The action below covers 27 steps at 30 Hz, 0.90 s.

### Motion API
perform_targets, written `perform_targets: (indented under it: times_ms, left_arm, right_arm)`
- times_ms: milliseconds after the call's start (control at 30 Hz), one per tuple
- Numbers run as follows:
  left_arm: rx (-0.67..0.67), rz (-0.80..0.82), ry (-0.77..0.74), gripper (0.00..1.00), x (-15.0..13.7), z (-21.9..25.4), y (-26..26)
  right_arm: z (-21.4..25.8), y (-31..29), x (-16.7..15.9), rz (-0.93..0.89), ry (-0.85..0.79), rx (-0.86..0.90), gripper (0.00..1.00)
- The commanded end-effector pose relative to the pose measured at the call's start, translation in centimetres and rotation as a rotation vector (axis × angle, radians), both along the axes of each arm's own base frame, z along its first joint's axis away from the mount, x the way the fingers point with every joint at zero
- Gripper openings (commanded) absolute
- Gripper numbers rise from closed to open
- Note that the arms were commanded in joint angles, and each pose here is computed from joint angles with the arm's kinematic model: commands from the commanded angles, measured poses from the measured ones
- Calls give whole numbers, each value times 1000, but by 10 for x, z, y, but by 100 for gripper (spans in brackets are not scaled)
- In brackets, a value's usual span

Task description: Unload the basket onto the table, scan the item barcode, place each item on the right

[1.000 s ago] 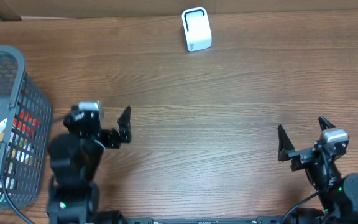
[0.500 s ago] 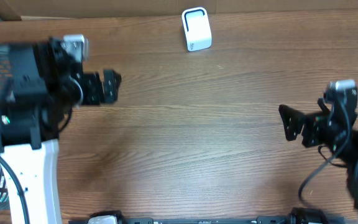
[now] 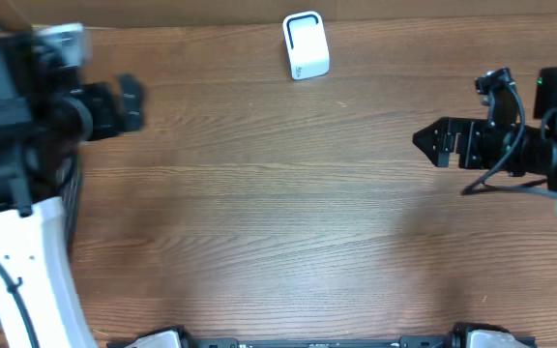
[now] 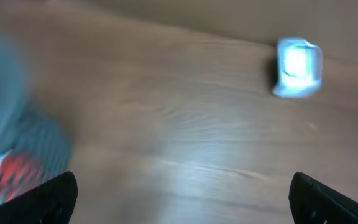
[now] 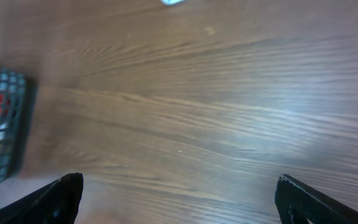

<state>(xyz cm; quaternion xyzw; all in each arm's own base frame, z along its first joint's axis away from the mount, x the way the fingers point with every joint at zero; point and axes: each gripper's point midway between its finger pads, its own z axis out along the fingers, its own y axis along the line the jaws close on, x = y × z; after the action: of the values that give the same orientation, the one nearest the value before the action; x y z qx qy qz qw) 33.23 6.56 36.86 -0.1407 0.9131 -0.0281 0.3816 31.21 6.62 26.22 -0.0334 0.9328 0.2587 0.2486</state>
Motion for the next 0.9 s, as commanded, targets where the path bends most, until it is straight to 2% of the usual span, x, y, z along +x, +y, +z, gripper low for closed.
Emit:
perform_targets:
  times_ms: [0, 133, 267, 400, 467, 867]
  left_arm:
    - [-136, 416, -12, 100, -27, 2, 72]
    - [-226, 774, -35, 95, -75, -6, 152]
    - [-239, 940, -58, 95, -105, -8, 192]
    - [-255, 1124, -16, 97, -125, -27, 222]
    - [-286, 1187, 26, 98, -128, -44, 234]
    - [-467, 1304, 353, 98, -108, -163, 266]
  right_arm:
    - [10, 11, 1, 35, -15, 55, 100]
    - [9, 10, 1, 35, -11, 52, 100]
    - [8, 10, -1, 38, -5, 50, 100]
    - [7, 11, -3, 40, 6, 50, 100]
    - [6, 11, -4, 40, 14, 51, 100]
    - [-1, 6, -10, 42, 39, 9, 100]
